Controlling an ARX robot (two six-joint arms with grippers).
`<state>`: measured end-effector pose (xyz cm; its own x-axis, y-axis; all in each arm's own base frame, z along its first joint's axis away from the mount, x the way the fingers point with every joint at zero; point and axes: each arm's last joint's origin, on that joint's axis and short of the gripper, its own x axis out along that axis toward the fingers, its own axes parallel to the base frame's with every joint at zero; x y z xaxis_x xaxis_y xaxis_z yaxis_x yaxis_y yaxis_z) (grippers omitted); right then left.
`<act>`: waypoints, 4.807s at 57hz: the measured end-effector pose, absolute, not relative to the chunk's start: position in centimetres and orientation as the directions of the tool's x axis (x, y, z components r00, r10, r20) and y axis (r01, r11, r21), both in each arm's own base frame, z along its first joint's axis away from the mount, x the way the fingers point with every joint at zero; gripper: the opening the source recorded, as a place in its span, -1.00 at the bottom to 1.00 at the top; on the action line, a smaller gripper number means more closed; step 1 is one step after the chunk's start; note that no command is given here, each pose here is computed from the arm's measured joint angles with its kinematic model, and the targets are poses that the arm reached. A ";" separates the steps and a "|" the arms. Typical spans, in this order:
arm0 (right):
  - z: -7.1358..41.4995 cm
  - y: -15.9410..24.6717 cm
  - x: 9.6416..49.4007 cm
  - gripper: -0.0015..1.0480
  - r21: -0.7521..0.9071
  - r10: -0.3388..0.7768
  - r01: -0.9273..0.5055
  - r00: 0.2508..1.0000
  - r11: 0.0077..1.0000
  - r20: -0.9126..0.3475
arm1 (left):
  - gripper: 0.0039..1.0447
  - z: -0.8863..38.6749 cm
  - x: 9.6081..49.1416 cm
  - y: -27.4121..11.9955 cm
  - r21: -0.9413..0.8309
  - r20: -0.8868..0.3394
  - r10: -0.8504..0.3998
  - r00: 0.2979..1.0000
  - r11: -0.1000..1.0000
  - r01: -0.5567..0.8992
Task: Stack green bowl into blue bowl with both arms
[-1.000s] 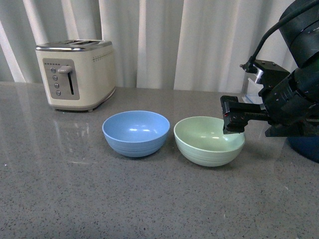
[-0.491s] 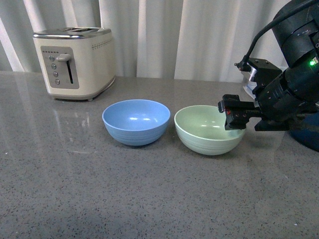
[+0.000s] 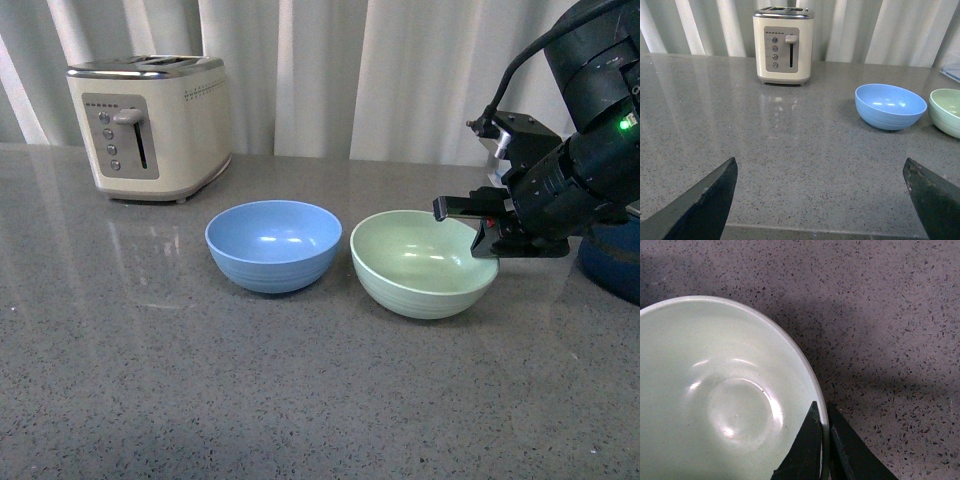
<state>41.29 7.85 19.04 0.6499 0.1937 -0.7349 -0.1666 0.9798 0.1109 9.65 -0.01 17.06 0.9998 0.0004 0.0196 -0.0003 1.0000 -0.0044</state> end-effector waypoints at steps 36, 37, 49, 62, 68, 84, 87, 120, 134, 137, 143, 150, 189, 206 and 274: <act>25.1 10.3 41.6 -0.98 0.112 0.278 -0.274 0.700 0.955 -0.658 | 0.87 17.1 9.6 0.0 -0.004 0.020 0.000 1.000 1.000 0.000; 25.2 10.5 41.6 -0.98 0.112 0.283 -0.280 0.700 0.953 -0.655 | 0.87 17.1 9.6 0.0 -0.004 0.020 0.000 1.000 1.000 0.000; 26.7 13.7 42.1 -0.98 0.124 0.367 -0.375 0.692 0.919 -0.622 | 0.87 17.1 9.6 0.0 -0.004 0.020 0.000 1.000 1.000 0.000; 25.4 16.4 43.4 -0.98 0.129 0.409 -0.435 0.648 0.891 -0.643 | 0.87 17.1 9.6 0.0 -0.004 0.020 0.000 1.000 1.000 0.000; 25.0 17.5 44.2 -0.98 0.132 0.427 -0.458 0.634 0.879 -0.644 | 0.87 17.1 9.6 0.0 -0.004 0.020 0.000 1.000 1.000 0.000; 24.6 19.0 45.5 -0.98 0.140 0.460 -0.494 0.618 0.858 -0.638 | 0.87 17.1 9.6 0.0 -0.004 0.020 0.000 1.000 1.000 0.000; 24.3 19.1 45.6 -0.98 0.141 0.460 -0.495 0.615 0.858 -0.641 | 0.87 17.1 9.6 0.0 -0.004 0.020 0.000 1.000 1.000 0.000; 23.0 17.7 45.1 0.37 0.181 0.479 -0.494 0.586 0.851 -0.654 | 0.87 17.1 9.6 0.0 -0.004 0.020 0.000 1.000 1.000 0.000; 27.8 12.2 42.6 0.80 0.159 0.435 -0.426 0.695 0.891 -0.573 | 0.87 17.1 9.6 0.0 -0.004 0.020 0.000 1.000 1.000 0.000; 28.5 10.4 41.4 0.81 0.155 0.414 -0.400 0.718 0.903 -0.559 | 0.87 17.1 9.6 0.0 -0.004 0.020 0.000 1.000 1.000 0.000; 28.8 6.4 37.8 0.81 0.102 0.315 -0.313 0.772 0.944 -0.552 | 0.87 17.1 9.6 0.0 -0.005 0.020 0.000 1.000 1.000 0.000; 28.9 5.1 36.5 0.81 0.079 0.277 -0.281 0.785 0.956 -0.555 | 0.87 17.1 9.6 0.0 -0.004 0.020 0.000 1.000 1.000 0.000; 20.8 1.6 23.8 -0.98 -0.012 0.006 -0.007 1.000 1.000 -0.013 | 0.87 17.1 9.6 0.0 -0.004 0.020 0.000 1.000 1.000 0.000; 18.9 0.0 19.4 -0.98 -0.011 -0.004 0.004 1.000 1.000 -0.009 | 0.87 17.1 9.6 0.0 -0.004 0.020 0.000 1.000 1.000 0.000; 16.8 0.0 11.6 -0.98 -0.011 0.000 0.000 1.000 1.000 0.008 | 0.87 17.1 9.6 0.0 -0.004 0.020 0.000 1.000 1.000 0.000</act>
